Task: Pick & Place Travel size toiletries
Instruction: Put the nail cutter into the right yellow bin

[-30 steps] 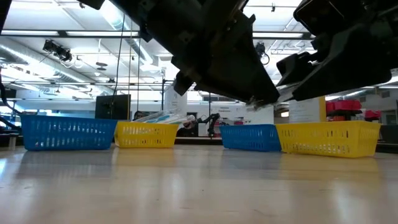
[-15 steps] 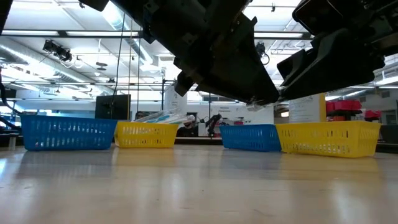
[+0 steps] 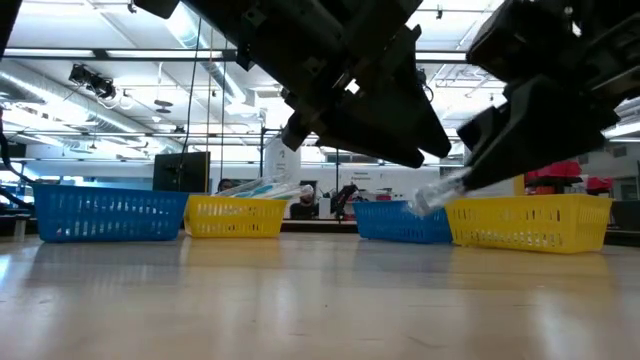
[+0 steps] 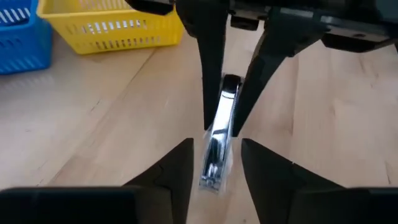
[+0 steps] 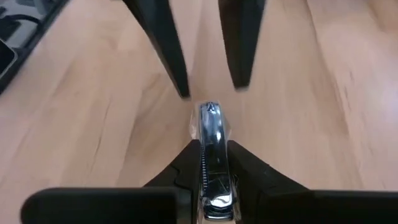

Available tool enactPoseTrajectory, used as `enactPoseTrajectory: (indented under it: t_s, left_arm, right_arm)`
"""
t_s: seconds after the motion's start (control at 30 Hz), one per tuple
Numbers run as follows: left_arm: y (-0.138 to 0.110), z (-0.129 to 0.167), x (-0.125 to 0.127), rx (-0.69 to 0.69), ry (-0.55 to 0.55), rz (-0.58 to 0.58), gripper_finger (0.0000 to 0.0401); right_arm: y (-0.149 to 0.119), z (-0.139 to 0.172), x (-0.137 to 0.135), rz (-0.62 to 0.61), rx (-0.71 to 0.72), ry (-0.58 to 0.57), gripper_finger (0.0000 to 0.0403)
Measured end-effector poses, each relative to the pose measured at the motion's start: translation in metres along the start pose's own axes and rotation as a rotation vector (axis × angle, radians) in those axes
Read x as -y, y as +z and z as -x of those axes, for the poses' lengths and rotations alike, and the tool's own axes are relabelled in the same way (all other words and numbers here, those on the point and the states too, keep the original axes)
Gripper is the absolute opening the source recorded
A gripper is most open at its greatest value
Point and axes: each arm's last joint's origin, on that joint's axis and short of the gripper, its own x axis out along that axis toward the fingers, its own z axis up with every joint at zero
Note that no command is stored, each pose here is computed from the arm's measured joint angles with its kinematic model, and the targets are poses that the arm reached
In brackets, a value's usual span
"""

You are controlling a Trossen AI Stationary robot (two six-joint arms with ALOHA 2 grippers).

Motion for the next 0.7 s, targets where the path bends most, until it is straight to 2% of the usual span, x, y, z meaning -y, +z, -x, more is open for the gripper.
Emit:
enactPoseTrajectory:
  t_s: [0.2,0.4,0.47,0.57,0.63,0.7]
  left_arm:
    - [0.000,0.000,-0.001,0.013,0.021,0.012,0.0158]
    - [0.000,0.000,-0.001,0.013,0.023,0.043,0.0159]
    - [0.000,0.000,-0.001,0.014,0.023,0.044,0.0159]
    - [0.000,0.000,-0.001,0.015,0.027,0.035,0.0159]
    - [0.000,0.000,-0.001,0.015,0.027,0.021,0.0159]
    - [0.000,0.000,-0.001,0.017,0.030,0.012,0.0159]
  right_arm:
    - [-0.001,0.015,0.006,-0.117,-0.066,-0.084,0.0060]
    - [0.013,0.061,0.018,-0.132,-0.038,-0.181,0.0060]
    - [0.012,0.081,0.025,-0.138,-0.052,-0.258,0.0060]
    - [0.004,0.108,0.039,-0.217,-0.072,-0.431,0.0061]
    - [-0.003,0.121,0.048,-0.333,-0.066,-0.550,0.0063]
    - [-0.011,0.126,0.054,-0.463,-0.067,-0.612,0.0068]
